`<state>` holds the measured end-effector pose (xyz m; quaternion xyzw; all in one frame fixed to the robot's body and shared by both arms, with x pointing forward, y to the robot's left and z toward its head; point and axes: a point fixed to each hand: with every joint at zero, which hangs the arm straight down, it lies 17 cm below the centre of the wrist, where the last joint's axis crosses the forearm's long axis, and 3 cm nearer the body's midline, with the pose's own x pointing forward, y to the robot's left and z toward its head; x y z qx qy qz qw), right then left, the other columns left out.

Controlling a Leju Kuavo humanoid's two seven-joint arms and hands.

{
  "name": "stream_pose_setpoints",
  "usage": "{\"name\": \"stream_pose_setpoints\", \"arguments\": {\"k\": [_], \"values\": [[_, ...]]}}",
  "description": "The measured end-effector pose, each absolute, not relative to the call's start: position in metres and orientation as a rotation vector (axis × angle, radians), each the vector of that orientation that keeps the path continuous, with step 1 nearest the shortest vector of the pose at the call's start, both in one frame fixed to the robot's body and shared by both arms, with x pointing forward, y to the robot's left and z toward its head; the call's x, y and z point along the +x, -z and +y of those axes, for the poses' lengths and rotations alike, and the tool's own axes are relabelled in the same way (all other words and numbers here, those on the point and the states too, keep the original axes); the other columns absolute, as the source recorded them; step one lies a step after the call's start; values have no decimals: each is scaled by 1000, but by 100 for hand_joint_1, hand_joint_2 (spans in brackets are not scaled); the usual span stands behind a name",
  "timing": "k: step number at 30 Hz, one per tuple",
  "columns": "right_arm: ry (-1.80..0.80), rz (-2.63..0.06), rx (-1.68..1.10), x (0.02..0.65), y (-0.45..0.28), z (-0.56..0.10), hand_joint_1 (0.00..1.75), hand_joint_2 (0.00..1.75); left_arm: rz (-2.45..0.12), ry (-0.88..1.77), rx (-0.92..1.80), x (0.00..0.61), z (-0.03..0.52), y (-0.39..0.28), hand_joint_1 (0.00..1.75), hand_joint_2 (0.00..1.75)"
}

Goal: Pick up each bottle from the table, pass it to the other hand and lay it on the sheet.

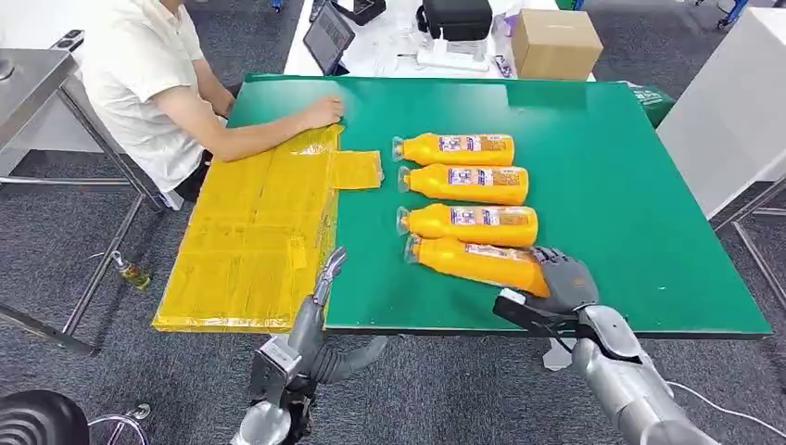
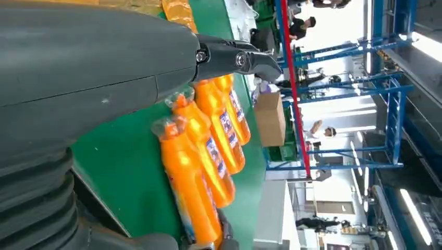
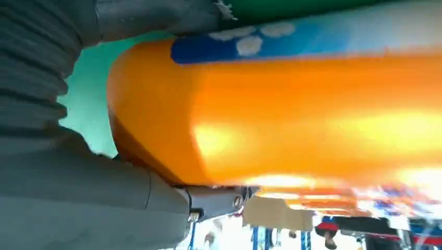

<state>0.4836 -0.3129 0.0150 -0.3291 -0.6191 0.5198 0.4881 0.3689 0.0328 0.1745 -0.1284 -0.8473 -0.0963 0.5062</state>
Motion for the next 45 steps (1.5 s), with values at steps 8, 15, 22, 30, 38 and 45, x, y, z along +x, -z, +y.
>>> {"name": "stream_pose_setpoints", "arguments": {"k": [8,15,22,30,38,45], "values": [[-1040,-1717,-517,448,-34,-246,175,175,-1996,123,-420,368,37,-172,0,175],[-998,-1781,-499,437,-50,-232,175,175,-1992,108,-417,369,41,-171,0,175],[-905,-1869,-454,429,-72,-224,175,175,-1944,-29,-468,374,52,-171,0,175],[-852,-1911,-452,423,-90,-219,175,175,-1946,-92,-456,376,61,-176,0,175],[-578,-1987,-444,417,-122,-222,175,175,-1820,-315,-557,378,80,-172,0,175],[-520,-2070,-336,404,-143,-170,175,175,-1671,-366,-827,370,54,-172,0,175]]}}
